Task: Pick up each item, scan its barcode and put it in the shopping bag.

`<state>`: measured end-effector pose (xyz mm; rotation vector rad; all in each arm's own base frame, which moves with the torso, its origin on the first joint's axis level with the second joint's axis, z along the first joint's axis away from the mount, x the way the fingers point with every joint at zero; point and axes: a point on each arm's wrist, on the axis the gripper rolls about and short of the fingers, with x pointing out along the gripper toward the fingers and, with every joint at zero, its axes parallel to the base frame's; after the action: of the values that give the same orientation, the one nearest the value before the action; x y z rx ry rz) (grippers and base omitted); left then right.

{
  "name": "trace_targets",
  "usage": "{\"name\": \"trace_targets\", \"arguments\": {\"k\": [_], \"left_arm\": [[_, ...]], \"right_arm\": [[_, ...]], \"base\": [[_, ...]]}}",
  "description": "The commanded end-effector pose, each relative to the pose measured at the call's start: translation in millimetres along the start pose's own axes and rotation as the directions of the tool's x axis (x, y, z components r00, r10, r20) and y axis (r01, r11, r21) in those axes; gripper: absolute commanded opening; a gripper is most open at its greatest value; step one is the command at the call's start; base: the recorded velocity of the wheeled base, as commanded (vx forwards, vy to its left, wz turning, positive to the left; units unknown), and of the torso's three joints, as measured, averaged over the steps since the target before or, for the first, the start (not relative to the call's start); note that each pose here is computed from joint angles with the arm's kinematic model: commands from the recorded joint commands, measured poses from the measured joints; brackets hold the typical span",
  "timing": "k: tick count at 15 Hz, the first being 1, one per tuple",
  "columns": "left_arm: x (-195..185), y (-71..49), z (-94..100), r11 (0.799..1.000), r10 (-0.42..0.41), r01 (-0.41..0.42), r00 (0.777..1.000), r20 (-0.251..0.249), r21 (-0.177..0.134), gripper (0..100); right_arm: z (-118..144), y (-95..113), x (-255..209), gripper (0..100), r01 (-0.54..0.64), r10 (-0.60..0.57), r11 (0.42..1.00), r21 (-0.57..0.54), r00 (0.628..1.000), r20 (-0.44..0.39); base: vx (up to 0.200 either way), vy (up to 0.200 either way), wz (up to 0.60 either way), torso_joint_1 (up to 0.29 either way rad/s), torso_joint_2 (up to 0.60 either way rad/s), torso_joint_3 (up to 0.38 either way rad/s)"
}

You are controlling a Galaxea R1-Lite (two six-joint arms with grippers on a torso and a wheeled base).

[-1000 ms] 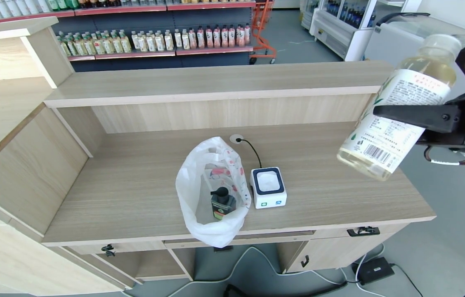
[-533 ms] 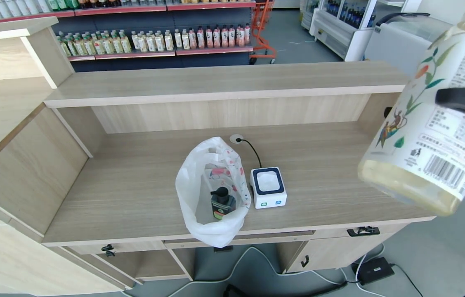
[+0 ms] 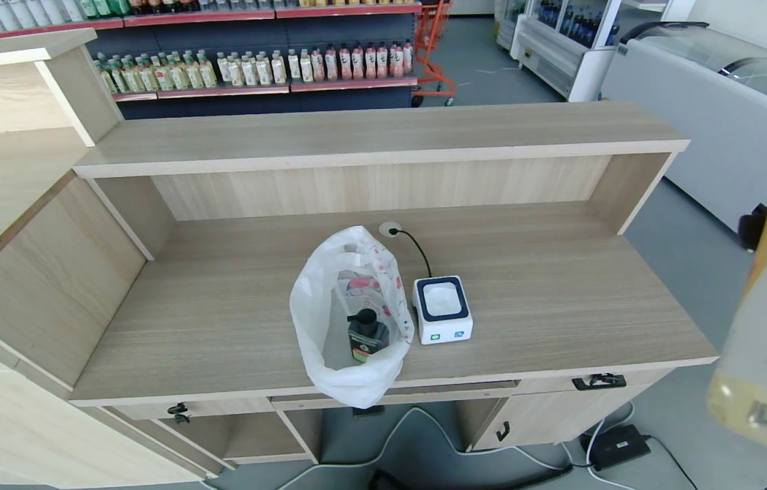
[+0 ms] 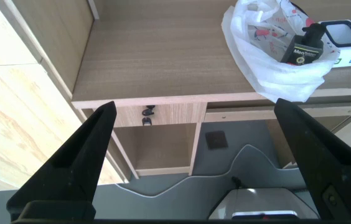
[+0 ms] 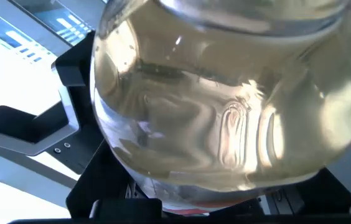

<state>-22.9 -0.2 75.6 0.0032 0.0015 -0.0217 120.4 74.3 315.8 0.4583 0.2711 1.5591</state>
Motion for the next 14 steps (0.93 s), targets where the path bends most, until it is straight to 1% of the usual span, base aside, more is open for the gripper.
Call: {"name": "trace_targets", "arguments": {"k": [1, 4, 6, 8, 12, 14], "left_arm": [[0.0, 0.0, 0.0, 1.000, 0.000, 0.000, 1.000, 0.000, 0.000, 100], [0.0, 0.0, 0.0, 1.000, 0.000, 0.000, 1.000, 0.000, 0.000, 100], [0.0, 0.0, 0.0, 1.000, 0.000, 0.000, 1.000, 0.000, 0.000, 100], [0.0, 0.0, 0.0, 1.000, 0.000, 0.000, 1.000, 0.000, 0.000, 100], [0.0, 0.0, 0.0, 1.000, 0.000, 0.000, 1.000, 0.000, 0.000, 100], [0.0, 0.0, 0.0, 1.000, 0.000, 0.000, 1.000, 0.000, 0.000, 100]], "right_arm": [[-3.1, 0.2, -0.7, 0, -0.001, 0.001, 1.000, 0.005, 1.000, -0.003], [-12.9, -2.2, -3.6, 0, 0.013, -0.013, 1.000, 0.028, 1.000, -0.010], [-16.5, -8.0, -3.0, 0, 0.023, -0.023, 1.000, 0.014, 1.000, -0.015], [-16.7, -12.5, -1.8, 0, 0.029, -0.029, 1.000, -0.003, 0.999, -0.018], [-17.2, -14.5, -1.0, 0, 0.030, -0.030, 1.000, 0.003, 0.999, -0.022], [-17.2, -17.1, -0.3, 0, 0.042, -0.042, 0.999, -0.012, 0.999, -0.017]], "base": [[0.000, 0.000, 0.00, 0.000, 0.00, 0.000], [0.000, 0.000, 0.00, 0.000, 0.00, 0.000], [0.000, 0.000, 0.00, 0.000, 0.00, 0.000], [0.000, 0.000, 0.00, 0.000, 0.00, 0.000], [0.000, 0.000, 0.00, 0.000, 0.00, 0.000], [0.000, 0.000, 0.00, 0.000, 0.00, 0.000]]}}
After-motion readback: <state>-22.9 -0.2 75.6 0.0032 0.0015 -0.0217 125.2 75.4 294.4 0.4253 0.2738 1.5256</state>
